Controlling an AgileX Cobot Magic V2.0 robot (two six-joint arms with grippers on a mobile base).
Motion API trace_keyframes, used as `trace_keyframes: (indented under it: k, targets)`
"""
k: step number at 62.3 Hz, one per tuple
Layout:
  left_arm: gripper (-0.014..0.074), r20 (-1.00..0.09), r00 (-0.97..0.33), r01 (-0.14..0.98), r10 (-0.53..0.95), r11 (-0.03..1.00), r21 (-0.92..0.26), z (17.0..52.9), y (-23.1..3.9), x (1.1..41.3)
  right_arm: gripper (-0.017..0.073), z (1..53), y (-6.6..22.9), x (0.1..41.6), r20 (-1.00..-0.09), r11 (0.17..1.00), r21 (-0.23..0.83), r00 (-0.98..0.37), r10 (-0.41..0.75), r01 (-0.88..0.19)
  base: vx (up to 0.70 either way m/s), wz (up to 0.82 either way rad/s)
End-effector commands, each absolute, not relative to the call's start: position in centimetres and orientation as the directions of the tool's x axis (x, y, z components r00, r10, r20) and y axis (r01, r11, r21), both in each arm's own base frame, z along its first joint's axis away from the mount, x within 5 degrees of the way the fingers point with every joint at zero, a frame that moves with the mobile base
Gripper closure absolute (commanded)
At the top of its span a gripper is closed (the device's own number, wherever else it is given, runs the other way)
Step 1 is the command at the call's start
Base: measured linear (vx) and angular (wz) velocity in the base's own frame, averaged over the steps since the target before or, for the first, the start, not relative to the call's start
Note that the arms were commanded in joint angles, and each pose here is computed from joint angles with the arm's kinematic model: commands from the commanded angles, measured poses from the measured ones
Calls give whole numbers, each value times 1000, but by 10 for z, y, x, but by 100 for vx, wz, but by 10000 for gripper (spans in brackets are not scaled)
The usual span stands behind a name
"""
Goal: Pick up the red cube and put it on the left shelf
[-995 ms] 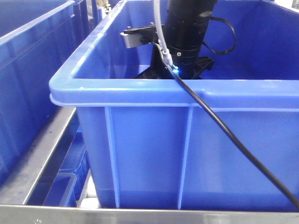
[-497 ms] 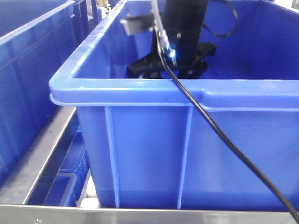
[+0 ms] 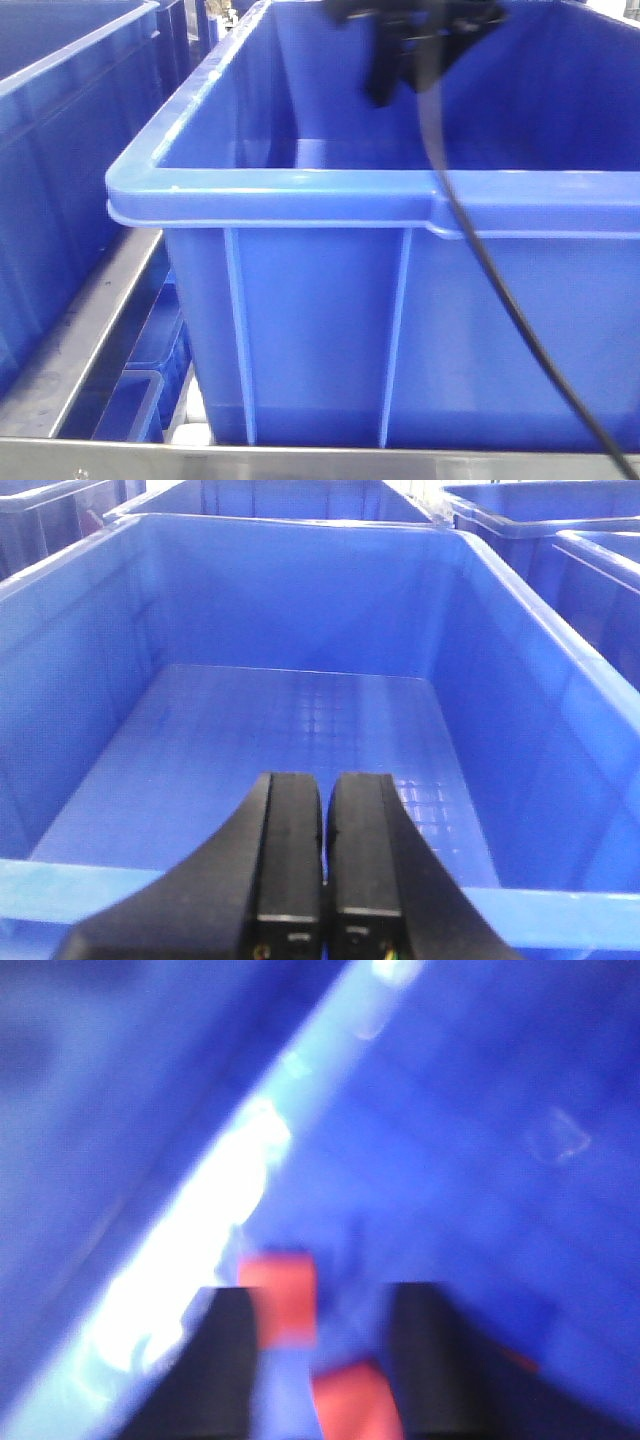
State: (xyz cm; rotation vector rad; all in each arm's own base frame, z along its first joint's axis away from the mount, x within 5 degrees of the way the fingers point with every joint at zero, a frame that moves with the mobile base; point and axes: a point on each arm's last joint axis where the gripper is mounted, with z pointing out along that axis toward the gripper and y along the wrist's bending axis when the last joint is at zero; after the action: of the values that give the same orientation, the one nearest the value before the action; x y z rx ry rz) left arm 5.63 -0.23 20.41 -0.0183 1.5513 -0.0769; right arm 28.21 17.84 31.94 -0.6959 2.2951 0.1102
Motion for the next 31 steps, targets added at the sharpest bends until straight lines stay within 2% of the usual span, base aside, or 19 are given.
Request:
trace_keyframes:
  k: [1, 7, 31]
  targets:
    - [492, -994, 78, 40, -75, 997, -73, 203, -2, 56, 439, 349, 159, 255, -807, 844, -139, -435, -400, -518, 0, 0]
    - [492, -994, 78, 40, -75, 997, -73, 203, -2, 56, 514, 347, 143, 228, -845, 840, -134, -382, -374, -526, 0, 0]
    - [492, -994, 78, 40, -75, 997, -73, 203, -2, 56, 510, 332, 77, 125, -953, 842, -123, -175, -248, -526, 0, 0]
